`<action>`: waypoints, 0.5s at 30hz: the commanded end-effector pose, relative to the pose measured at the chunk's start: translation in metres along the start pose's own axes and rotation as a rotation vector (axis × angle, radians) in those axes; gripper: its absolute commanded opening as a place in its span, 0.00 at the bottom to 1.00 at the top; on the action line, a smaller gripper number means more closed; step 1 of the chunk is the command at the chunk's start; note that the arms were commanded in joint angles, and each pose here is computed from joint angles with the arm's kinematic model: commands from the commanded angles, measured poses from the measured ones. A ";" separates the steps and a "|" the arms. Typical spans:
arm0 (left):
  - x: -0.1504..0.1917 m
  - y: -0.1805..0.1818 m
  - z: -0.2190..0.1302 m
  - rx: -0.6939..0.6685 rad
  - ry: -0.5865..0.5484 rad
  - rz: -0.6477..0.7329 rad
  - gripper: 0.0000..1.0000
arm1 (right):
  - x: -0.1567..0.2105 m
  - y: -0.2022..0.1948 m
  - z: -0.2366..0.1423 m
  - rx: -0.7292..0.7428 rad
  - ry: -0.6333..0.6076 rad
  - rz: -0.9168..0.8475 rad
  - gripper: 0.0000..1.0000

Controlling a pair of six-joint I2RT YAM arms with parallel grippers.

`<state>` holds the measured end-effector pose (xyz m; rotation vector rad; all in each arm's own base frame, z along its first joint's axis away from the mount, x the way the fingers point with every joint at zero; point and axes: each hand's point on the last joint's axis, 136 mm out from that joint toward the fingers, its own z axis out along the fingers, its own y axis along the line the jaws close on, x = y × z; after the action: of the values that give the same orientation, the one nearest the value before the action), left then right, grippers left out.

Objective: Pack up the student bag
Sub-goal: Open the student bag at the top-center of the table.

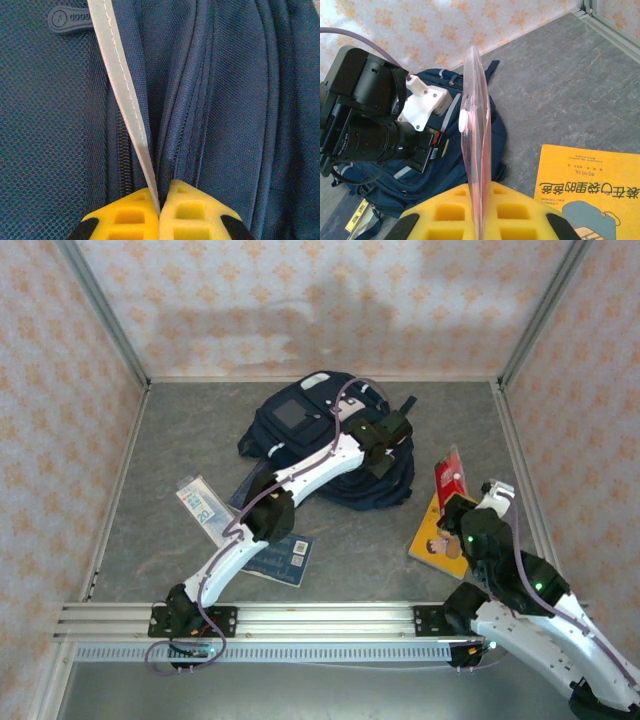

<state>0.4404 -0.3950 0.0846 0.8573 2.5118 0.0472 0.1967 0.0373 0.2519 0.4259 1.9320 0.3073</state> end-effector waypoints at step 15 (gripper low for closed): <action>-0.042 0.047 -0.203 0.407 -0.279 -0.108 0.00 | 0.006 0.020 0.009 -0.092 0.008 0.104 0.02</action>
<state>0.4235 -0.3497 0.2514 0.7676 2.4090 -0.4075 0.1999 0.0443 0.2515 0.4485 1.9098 0.3720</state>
